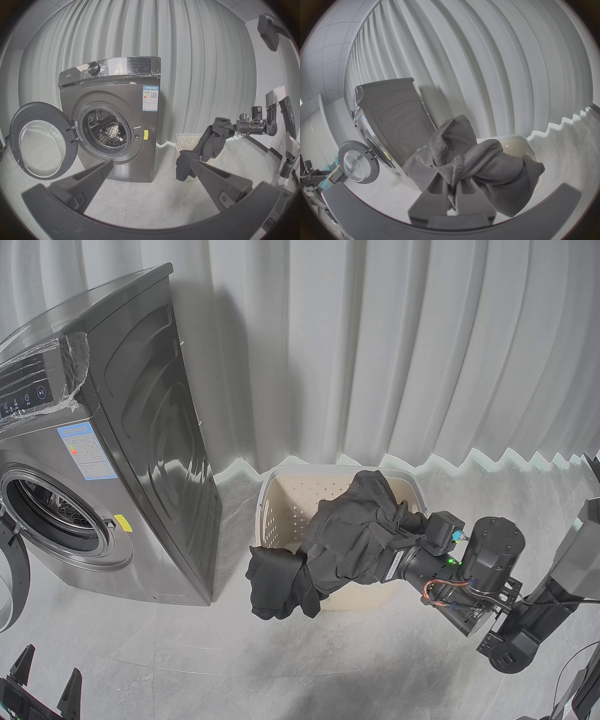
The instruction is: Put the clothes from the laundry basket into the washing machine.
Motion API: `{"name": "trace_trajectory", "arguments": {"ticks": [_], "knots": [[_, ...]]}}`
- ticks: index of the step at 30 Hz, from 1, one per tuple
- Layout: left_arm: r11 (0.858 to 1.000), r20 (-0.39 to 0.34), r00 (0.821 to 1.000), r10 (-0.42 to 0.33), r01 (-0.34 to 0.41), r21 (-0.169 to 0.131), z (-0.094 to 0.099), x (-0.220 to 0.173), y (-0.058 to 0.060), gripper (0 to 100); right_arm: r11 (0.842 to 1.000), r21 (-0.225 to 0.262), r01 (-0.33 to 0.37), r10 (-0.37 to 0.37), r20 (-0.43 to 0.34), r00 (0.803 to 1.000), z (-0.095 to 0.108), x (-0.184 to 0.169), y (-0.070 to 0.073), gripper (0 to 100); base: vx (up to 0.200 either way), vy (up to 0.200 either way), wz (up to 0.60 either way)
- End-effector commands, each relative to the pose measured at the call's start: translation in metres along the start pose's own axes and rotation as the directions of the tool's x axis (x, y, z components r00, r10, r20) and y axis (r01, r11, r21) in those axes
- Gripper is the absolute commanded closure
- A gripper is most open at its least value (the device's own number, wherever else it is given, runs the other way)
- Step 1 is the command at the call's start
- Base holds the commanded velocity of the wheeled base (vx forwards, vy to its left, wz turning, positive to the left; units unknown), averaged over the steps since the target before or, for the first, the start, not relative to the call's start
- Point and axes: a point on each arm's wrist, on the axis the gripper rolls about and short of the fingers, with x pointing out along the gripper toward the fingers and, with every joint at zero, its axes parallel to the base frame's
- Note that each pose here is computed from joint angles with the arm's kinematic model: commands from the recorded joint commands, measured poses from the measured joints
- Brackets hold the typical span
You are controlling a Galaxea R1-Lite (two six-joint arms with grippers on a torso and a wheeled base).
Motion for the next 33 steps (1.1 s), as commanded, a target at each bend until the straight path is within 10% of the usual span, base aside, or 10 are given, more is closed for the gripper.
{"name": "trace_trajectory", "arguments": {"ticks": [1,22,33], "knots": [[1.0,0.0,1.0,0.0,0.0,0.0,-0.005,0.0,0.0,0,0.999,-0.033,-0.018,0.021,0.083,0.996,0.031,-0.022,0.003,100,0.0,0.0,0.0],[1.0,0.002,1.0,-0.001,0.001,-0.002,-0.004,0.0,0.0,0,0.998,-0.047,-0.031,0.037,0.137,0.99,0.047,-0.037,0.004,100,0.0,0.0,0.0],[1.0,0.002,1.0,0.0,0.0,-0.002,-0.004,0.0,0.0,0,0.999,-0.044,-0.031,0.037,0.151,0.988,0.052,-0.04,0.004,100,-0.2,0.0,0.0]]}}
